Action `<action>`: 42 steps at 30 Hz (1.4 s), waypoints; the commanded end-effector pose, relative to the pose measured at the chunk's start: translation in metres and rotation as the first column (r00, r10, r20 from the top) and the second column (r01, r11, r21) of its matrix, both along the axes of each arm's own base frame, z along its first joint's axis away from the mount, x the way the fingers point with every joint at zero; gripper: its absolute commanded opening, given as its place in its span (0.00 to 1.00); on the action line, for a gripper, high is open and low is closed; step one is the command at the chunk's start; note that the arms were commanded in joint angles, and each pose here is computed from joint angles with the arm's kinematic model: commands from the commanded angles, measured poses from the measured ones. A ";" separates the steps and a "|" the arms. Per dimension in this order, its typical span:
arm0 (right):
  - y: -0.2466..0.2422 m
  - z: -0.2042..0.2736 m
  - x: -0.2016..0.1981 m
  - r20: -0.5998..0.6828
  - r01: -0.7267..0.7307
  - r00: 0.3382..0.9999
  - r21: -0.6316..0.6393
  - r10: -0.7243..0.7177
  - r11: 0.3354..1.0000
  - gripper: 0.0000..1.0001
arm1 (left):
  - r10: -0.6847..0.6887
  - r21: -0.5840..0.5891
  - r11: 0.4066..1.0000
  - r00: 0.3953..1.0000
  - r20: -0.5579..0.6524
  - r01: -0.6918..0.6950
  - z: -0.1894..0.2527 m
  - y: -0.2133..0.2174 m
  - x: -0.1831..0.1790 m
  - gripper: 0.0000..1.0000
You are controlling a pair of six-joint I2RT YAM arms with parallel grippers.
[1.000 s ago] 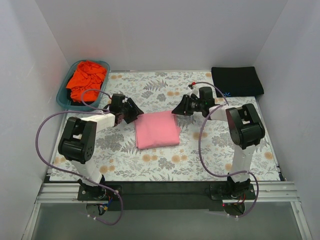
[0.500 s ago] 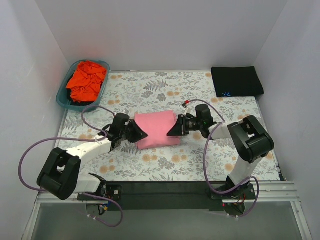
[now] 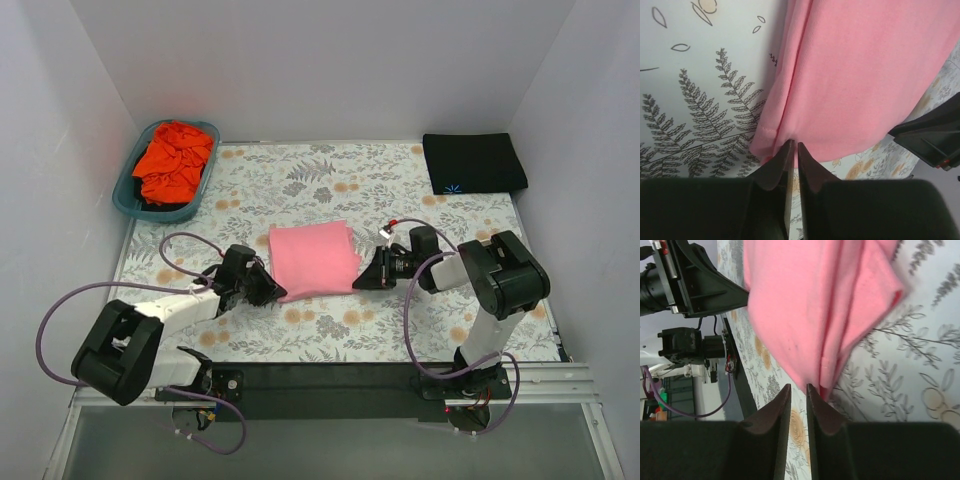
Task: Fold and stack the t-shirts
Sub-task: Fold the tshirt, then neatly place the folded tshirt to the corner
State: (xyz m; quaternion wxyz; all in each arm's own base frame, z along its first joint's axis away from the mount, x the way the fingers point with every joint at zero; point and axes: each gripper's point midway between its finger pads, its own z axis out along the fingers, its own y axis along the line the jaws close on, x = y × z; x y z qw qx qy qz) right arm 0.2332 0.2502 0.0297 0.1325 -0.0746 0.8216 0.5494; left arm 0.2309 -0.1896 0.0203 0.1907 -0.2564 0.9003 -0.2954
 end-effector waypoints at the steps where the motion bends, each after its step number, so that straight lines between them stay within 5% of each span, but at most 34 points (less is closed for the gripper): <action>1: 0.013 0.037 0.005 0.118 -0.026 0.993 0.044 0.020 0.999 0.26 | 0.007 0.062 0.998 1.000 0.003 -0.007 0.006 0.013 -0.005 0.11; 7: 0.072 0.090 -0.001 0.212 -0.094 0.974 0.093 0.072 0.991 0.31 | 0.078 0.161 0.982 0.988 0.130 -0.099 0.049 0.034 0.020 0.25; 13: 0.127 0.066 -0.010 0.158 -0.140 0.979 0.069 0.128 0.988 0.32 | 0.167 0.305 0.928 0.971 0.174 -0.214 0.076 0.071 0.023 0.27; 20: 0.138 0.008 -0.009 0.047 -0.127 0.991 0.010 0.126 0.992 0.31 | 0.126 0.395 0.898 0.974 0.189 -0.193 0.085 0.086 0.018 0.41; 26: 0.138 0.049 -0.005 0.135 -0.130 0.983 0.055 0.122 0.990 0.34 | 0.022 0.409 0.906 0.978 0.209 -0.107 0.095 0.068 0.019 0.51; 30: 0.105 0.088 0.023 0.264 -0.026 0.964 -0.007 0.027 1.000 0.41 | -0.080 0.443 0.896 0.972 0.222 -0.027 0.103 0.044 0.026 0.52; 34: 0.025 0.066 0.058 0.310 0.201 0.946 -0.330 -0.095 0.922 0.51 | -0.226 0.521 0.850 0.949 0.222 0.080 0.105 0.006 0.029 0.53; 42: -0.124 0.061 0.070 0.370 0.466 0.880 -0.561 -0.297 0.684 0.84 | -0.645 0.759 0.573 0.741 0.187 0.309 0.097 -0.111 0.013 0.59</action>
